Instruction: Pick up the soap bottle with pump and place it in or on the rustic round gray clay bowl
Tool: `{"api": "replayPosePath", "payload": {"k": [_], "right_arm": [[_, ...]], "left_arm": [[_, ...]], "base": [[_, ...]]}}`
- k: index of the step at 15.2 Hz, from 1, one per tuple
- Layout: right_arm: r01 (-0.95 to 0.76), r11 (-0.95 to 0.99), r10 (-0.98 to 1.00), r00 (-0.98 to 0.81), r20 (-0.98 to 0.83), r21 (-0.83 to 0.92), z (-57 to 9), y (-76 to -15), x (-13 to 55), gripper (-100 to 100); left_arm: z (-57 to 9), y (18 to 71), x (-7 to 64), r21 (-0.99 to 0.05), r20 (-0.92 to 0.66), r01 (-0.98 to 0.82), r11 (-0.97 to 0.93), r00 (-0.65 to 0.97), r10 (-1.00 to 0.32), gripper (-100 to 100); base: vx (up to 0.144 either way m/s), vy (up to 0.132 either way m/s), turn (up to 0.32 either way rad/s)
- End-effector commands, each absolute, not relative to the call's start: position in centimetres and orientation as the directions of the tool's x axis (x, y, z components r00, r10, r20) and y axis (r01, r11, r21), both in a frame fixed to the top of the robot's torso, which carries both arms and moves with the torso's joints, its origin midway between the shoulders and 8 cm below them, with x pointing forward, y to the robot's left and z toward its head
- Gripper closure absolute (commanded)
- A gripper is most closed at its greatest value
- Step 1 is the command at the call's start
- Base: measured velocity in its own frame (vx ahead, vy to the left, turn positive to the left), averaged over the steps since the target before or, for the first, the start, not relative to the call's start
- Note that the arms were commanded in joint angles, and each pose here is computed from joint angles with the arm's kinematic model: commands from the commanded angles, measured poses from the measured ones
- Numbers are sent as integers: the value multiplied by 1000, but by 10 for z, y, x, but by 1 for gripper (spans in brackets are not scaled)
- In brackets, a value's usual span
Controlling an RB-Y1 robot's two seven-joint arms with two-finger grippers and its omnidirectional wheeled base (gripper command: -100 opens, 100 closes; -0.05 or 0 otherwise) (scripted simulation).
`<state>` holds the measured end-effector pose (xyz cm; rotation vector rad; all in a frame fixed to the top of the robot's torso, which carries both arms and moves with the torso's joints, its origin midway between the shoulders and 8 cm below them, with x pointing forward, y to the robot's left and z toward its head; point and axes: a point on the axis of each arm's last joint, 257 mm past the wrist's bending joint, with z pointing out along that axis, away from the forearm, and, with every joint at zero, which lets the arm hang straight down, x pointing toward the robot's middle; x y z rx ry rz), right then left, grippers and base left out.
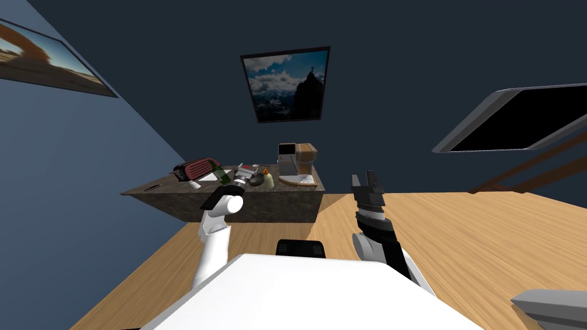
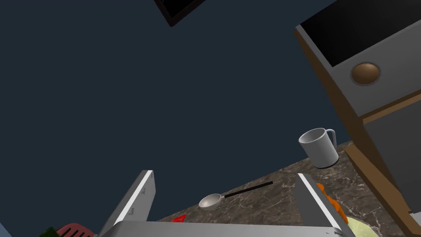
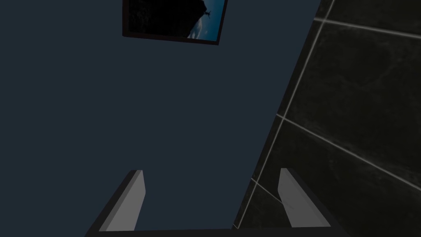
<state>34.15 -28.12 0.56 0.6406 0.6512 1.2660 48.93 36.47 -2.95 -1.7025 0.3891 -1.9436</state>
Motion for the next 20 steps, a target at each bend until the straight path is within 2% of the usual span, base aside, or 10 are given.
{"api": "replayPosePath", "payload": {"k": [1, 2, 5, 12, 20], "right_arm": [[-641, 182, 980, 176, -88, 745, 6, -281, 342, 0], [-641, 182, 980, 176, -88, 745, 6, -281, 342, 0], [-641, 182, 980, 176, -88, 745, 6, -281, 341, 0], [-641, 182, 980, 176, -88, 745, 6, -281, 342, 0], [-641, 182, 980, 176, -88, 745, 6, -281, 341, 0]], "left_arm": [[-42, 362, 491, -527, 841, 158, -835, -45, -539, -100], [-46, 361, 495, -494, 863, 138, -858, -41, -503, -100], [-55, 359, 496, -496, 865, 110, -861, -15, -501, -100], [-88, 346, 505, -398, 915, -7, -917, 63, -398, -100], [-121, 329, 506, -326, 927, -114, -939, 157, -341, -100]], "base": [[38, -4, 12], [56, -4, 25], [43, -3, 13], [44, 2, 19], [49, 10, 16]]}}
